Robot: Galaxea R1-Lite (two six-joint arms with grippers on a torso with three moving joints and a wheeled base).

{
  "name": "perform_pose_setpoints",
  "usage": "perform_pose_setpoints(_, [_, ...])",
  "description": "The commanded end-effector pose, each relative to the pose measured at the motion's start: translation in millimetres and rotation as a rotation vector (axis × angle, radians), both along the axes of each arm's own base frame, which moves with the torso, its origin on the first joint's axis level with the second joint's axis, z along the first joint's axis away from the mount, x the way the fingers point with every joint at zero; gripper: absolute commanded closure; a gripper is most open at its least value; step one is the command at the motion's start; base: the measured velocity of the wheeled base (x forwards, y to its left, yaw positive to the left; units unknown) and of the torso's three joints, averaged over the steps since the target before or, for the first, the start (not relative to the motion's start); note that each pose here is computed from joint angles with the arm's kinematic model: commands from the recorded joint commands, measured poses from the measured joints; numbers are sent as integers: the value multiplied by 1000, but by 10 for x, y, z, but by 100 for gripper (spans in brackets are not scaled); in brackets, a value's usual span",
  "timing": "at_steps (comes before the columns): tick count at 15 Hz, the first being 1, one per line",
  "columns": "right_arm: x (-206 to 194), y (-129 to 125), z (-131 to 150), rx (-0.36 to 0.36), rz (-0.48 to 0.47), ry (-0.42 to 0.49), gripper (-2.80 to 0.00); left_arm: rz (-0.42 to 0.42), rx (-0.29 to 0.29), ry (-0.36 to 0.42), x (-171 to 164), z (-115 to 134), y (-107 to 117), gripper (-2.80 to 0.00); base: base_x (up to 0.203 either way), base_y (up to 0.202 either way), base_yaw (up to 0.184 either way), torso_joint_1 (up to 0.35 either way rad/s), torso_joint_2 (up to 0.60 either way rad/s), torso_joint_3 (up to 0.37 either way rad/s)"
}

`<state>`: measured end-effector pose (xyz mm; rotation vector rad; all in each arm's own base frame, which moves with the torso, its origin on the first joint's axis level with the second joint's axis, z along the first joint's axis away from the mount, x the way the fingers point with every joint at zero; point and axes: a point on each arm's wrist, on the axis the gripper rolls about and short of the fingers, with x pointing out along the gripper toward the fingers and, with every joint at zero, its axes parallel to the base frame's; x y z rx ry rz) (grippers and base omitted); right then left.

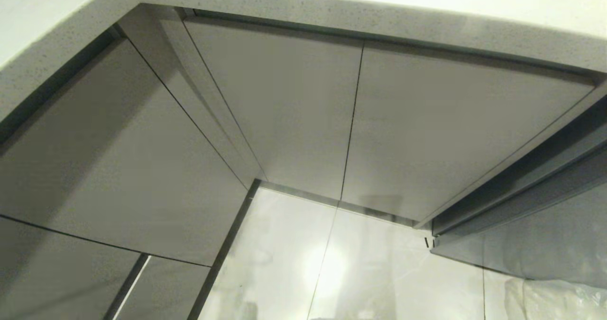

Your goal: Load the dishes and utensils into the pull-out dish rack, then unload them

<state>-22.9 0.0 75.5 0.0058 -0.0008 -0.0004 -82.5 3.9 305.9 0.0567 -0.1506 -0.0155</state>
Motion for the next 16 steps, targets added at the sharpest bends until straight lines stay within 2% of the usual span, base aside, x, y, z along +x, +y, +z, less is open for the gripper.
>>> perform_pose_setpoints(1, [1,0,0,0,0,1,0,40,40,-59,-235,-552,-25,0,0,0,0,0,0,0])
perform_pose_setpoints(4, [1,0,0,0,0,1,0,65,66,-41,-91,-1169,-38,0,0,0,0,0,0,0])
perform_pose_setpoints(8, [1,0,0,0,0,1,0,109,17,45,304,-1718,-26,0,0,0,0,0,0,0])
perform_pose_setpoints(11, [1,0,0,0,0,1,0,123,13,55,565,-2147,-21,0,0,0,0,0,0,0])
perform_pose_setpoints(12, [1,0,0,0,0,1,0,124,12,65,597,-2227,-20,0,0,0,0,0,0,0])
perform_pose_setpoints(13, [1,0,0,0,0,1,0,118,2,39,593,-2198,-21,0,0,0,0,0,0,0])
perform_pose_setpoints(14, [1,0,0,0,0,1,0,87,-2,46,591,-2199,-28,0,0,0,0,0,0,0])
perform_pose_setpoints(16, [1,0,0,0,0,1,0,24,13,138,596,-2291,-42,0,0,0,0,0,0,0])
